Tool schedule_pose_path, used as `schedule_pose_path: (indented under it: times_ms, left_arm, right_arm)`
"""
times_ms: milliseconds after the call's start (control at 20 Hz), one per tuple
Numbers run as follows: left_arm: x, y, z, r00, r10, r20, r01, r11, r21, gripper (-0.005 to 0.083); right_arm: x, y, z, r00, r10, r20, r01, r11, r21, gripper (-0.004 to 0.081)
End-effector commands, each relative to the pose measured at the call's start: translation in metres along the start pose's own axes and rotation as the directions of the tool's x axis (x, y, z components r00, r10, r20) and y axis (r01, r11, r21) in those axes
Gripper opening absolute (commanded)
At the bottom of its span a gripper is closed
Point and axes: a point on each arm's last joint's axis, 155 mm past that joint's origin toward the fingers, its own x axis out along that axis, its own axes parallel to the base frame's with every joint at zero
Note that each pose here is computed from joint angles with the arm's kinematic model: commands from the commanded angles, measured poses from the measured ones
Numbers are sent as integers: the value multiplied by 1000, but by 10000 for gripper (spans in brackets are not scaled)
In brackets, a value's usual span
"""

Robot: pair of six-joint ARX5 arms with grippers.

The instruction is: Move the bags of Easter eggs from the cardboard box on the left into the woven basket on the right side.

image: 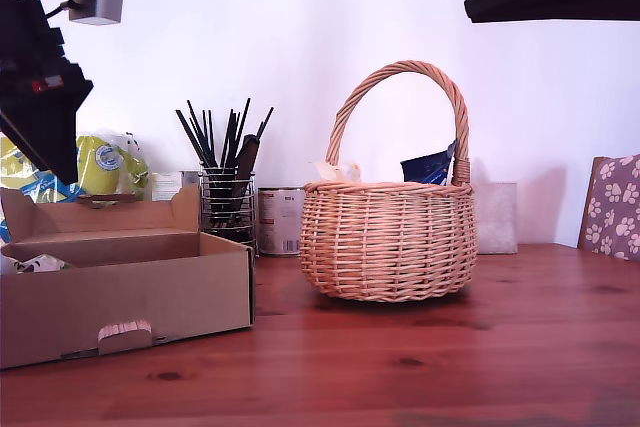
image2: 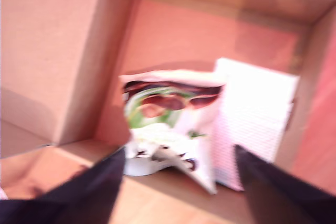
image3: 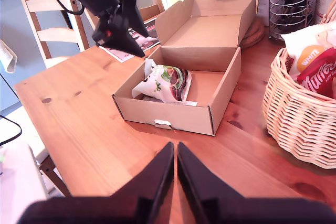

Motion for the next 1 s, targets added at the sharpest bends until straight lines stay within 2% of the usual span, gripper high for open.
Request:
schedule_pose_path:
  times_ms: [0, 150, 500, 650, 800, 900, 950]
  left_arm:
    - [18, -1, -5, 999, -10, -38, 12, 999, 41, 790]
    - [37, 4, -8, 998, -13, -63, 17, 998, 64, 790]
    - [89, 13, -40, 982, -62, -178, 65, 998, 11, 790]
    - [101, 9, -55, 968, -98, -231, 97, 995, -15, 790]
    - [103, -1, -53, 965, -150, -215, 145, 989, -38, 788]
    - [103, -5, -50, 965, -171, -199, 165, 985, -45, 725]
    - [103, -6, -50, 965, -173, -197, 167, 985, -45, 654]
  right_arm:
    - [0, 2, 2, 1000, 8, 8, -8, 1000, 10, -12]
    - [0, 2, 2, 1000, 8, 8, -8, 1000, 15, -12]
    - [0, 2, 2, 1000, 8, 7, -8, 1000, 16, -12]
    - [0, 2, 2, 1000, 8, 7, -8, 1000, 16, -12]
    - [0, 2, 2, 1000, 8, 7, -8, 1000, 16, -12]
    - [0, 2, 2, 1000, 8, 8, -8, 1000, 15, -12]
    - [0, 2, 2, 1000, 8, 8, -8, 1000, 15, -12]
